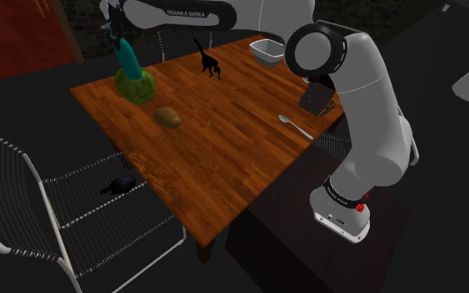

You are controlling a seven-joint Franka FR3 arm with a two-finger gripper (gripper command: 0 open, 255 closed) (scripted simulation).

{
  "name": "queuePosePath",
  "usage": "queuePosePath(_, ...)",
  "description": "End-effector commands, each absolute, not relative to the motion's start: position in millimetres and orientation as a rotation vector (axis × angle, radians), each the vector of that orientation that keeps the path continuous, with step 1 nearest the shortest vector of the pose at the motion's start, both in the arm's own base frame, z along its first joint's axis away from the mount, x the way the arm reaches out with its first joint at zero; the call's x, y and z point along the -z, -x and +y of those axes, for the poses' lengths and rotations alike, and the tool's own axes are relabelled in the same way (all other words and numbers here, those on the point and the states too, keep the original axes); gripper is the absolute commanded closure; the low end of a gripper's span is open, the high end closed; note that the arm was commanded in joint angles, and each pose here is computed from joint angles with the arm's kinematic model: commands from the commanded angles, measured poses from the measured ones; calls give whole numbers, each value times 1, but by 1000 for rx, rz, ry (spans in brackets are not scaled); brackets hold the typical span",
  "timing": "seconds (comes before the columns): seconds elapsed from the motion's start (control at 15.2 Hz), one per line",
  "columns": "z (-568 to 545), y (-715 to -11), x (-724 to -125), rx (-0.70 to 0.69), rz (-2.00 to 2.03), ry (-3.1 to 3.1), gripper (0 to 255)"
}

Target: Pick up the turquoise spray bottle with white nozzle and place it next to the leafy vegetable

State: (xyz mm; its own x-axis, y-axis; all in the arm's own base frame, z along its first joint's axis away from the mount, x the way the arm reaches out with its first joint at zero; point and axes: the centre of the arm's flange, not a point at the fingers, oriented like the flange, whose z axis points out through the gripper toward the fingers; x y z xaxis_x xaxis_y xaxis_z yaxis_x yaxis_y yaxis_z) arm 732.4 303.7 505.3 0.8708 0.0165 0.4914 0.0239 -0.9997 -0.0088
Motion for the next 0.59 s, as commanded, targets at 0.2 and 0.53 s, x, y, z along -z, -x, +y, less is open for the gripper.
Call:
queuePosePath(0.2,304,-732,-480,795,-33,3023,255)
queuePosePath(0.53,304,-732,-454,795,-33,3023,255)
